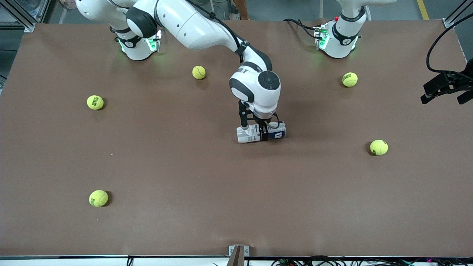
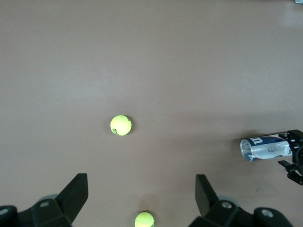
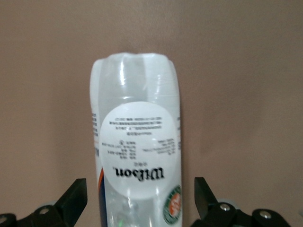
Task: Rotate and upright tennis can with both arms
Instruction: 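Release the can and withdraw the right gripper while the left gripper approaches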
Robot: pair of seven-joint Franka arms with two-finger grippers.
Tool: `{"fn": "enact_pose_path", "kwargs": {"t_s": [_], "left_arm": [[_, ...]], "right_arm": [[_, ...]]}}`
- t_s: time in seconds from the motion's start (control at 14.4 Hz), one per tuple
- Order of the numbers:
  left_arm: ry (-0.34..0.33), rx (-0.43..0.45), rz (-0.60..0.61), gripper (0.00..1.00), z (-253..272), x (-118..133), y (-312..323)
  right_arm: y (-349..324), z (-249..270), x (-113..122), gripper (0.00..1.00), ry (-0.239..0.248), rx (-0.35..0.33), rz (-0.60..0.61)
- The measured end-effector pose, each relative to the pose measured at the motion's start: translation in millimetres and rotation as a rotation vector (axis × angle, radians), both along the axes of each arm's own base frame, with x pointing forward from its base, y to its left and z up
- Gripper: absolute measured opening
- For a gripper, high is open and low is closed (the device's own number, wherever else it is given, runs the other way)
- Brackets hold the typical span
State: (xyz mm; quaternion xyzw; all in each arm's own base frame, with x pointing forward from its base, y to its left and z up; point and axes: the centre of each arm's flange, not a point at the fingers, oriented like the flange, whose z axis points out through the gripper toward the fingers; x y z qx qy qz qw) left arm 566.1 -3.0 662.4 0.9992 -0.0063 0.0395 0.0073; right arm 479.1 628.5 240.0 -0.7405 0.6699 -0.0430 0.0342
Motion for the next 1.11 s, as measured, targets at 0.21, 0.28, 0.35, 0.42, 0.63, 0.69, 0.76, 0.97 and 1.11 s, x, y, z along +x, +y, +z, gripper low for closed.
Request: {"fn": "enact_pose_path", "kwargs": {"t_s": [0.21, 0.28, 0.35, 0.42, 0.63, 0.69, 0.76, 0.97, 1.11], "left_arm": [[0.000, 0.000, -0.001, 1.00, 0.0, 0.0, -0.4], [0.000, 0.000, -0.002, 1.00, -0.2, 0.0, -1.1], [0.001, 0.000, -0.003, 1.00, -0.2, 0.0, -1.7], [0.001, 0.000, -0.004, 1.00, -0.2, 0.0, -2.3], [0.002, 0.000, -0.005, 1.00, -0.9, 0.0, -3.5], [0.006, 0.000, -0.005, 1.00, -2.4, 0.1, -3.8], [0.018, 0.000, -0.005, 1.00, -7.2, 0.8, -4.2], [0.079, -0.002, 0.001, 1.00, -37.8, 8.5, -10.0], [0.147, -0.074, 0.023, 1.00, -69.2, 13.9, -21.8]], "right_arm": [[-3.3, 33.5, 5.8, 1.00, -0.004, -0.001, -0.002], [-7.5, 48.2, 9.9, 1.00, -0.003, -0.006, 0.014], [-15.1, 65.2, 16.5, 1.00, 0.000, -0.015, 0.039], [-25.7, 83.0, 25.2, 1.00, 0.005, -0.025, 0.077], [-76.8, 132.7, 66.6, 1.00, 0.024, -0.059, 0.265], [-98.9, 145.3, 83.0, 1.00, 0.034, -0.072, 0.343], [-122.5, 151.6, 98.3, 1.00, 0.055, -0.089, 0.420], [-187.4, 139.4, 131.7, 1.00, 0.125, -0.125, 0.594], [-239.9, 135.9, 149.3, 1.00, 0.164, -0.130, 0.713]]}}
